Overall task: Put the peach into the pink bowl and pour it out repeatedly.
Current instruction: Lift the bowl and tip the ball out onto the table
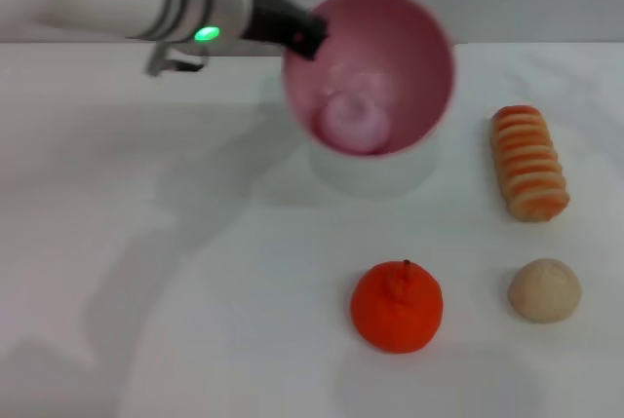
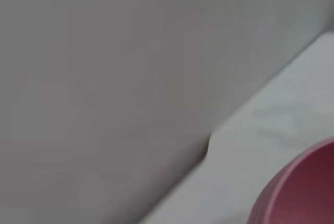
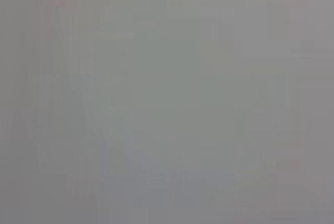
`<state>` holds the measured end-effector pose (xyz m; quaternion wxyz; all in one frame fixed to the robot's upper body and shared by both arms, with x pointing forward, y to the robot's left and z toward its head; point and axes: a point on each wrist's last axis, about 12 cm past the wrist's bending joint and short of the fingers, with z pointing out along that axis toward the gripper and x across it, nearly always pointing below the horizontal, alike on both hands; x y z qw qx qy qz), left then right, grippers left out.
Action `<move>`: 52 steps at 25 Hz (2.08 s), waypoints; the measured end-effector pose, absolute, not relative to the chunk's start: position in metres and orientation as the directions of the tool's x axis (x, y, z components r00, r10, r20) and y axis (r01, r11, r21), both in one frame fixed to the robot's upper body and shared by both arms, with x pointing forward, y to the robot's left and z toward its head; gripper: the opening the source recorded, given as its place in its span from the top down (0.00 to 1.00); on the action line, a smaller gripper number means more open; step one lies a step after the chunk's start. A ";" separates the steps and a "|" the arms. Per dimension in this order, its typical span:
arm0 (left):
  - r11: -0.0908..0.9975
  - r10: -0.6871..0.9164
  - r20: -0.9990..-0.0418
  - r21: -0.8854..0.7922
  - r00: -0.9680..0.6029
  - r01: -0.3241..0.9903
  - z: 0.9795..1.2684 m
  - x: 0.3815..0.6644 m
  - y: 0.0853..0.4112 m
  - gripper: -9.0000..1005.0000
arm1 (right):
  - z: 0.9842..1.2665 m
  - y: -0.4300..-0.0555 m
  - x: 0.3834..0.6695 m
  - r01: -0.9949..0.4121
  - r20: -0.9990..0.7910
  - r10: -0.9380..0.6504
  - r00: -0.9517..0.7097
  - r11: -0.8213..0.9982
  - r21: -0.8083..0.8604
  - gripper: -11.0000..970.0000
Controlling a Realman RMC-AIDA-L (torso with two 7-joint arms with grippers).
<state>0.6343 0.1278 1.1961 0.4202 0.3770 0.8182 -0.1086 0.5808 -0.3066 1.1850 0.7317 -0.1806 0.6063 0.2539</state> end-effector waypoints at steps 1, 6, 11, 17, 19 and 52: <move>0.685 0.523 -0.791 0.169 -0.317 0.709 1.196 0.634 0.121 0.92 | 1.180 -0.312 0.578 -0.577 -0.976 0.164 0.141 0.815 0.054 0.50; 0.641 0.482 -0.874 0.306 -0.059 0.704 1.182 0.614 0.082 0.92 | 1.158 -0.328 0.569 -0.534 -0.977 0.183 0.108 0.840 0.098 0.50; 0.652 0.403 -0.906 0.383 0.130 0.655 1.170 0.592 0.073 0.92 | 1.148 -0.333 0.559 -0.529 -0.978 0.184 0.103 0.843 0.103 0.50; 0.684 0.346 -0.890 0.456 0.297 0.570 1.152 0.572 0.076 0.92 | 1.142 -0.329 0.538 -0.603 -0.966 0.206 0.156 0.795 0.072 0.50; 0.695 0.339 -0.884 0.466 0.322 0.547 1.149 0.571 0.080 0.92 | 1.141 -0.330 0.529 -0.628 -0.950 0.254 0.181 0.774 0.088 0.50; 0.659 0.381 -0.727 0.647 0.571 0.384 1.147 0.552 0.079 0.91 | 1.133 -0.374 0.442 -0.576 -0.818 0.312 0.484 0.817 -0.029 0.50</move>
